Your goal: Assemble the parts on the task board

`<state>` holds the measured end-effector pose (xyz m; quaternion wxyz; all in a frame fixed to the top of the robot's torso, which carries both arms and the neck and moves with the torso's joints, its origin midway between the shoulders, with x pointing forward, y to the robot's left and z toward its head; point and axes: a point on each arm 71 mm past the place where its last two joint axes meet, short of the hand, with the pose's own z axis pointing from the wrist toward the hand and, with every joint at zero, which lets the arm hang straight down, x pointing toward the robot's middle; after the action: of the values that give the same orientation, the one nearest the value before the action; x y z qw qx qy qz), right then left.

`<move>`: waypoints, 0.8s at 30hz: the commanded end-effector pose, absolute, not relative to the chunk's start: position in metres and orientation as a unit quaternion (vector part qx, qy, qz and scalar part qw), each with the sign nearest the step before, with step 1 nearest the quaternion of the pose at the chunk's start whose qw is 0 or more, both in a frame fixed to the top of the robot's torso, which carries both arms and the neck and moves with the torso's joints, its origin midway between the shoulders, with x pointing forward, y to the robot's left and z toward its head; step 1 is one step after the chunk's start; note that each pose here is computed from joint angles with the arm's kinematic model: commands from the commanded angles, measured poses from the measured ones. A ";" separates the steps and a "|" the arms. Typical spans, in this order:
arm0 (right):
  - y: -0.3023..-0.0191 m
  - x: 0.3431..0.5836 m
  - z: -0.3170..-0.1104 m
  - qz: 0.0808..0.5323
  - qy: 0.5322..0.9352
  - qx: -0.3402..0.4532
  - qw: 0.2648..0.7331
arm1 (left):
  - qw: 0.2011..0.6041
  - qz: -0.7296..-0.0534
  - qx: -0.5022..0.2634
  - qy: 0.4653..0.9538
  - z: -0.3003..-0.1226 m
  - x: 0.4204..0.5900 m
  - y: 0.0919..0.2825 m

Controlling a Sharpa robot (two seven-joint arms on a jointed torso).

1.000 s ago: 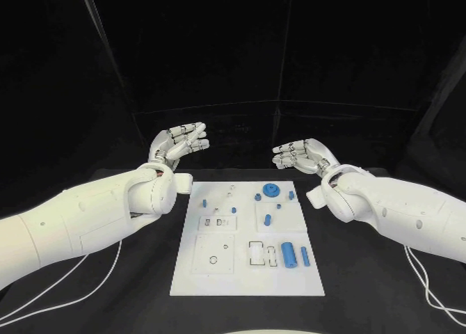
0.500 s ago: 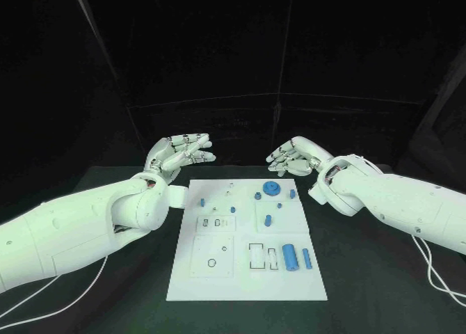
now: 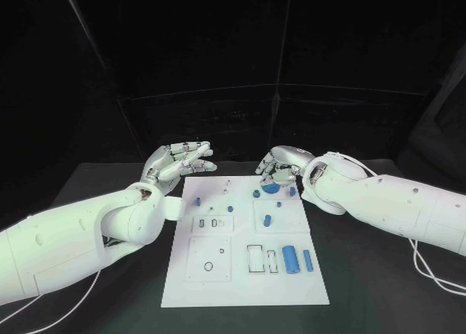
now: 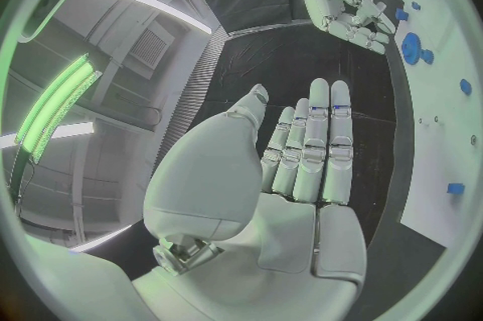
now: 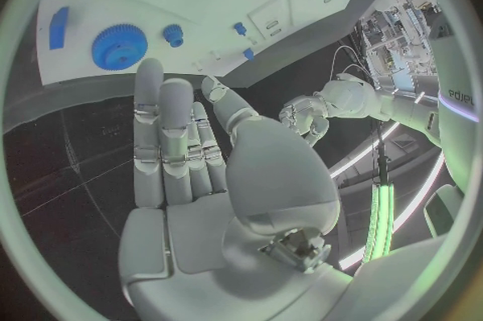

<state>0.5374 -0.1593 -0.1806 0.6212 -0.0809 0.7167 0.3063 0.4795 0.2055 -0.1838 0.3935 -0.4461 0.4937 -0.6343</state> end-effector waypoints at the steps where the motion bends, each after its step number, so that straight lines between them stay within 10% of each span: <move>1: -0.155 0.539 -0.181 0.251 0.731 -0.129 0.621 | 0.387 -0.644 -0.437 0.495 -0.180 0.476 0.202; 24: -0.139 0.543 -0.183 0.219 0.750 -0.168 0.601 | 0.377 -0.651 -0.433 0.497 -0.174 0.466 0.195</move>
<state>0.5421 -0.1392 -0.1825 0.6069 -0.1567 0.7443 0.2305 0.4665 0.1966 -0.1760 0.3762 -0.4386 0.4977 -0.6468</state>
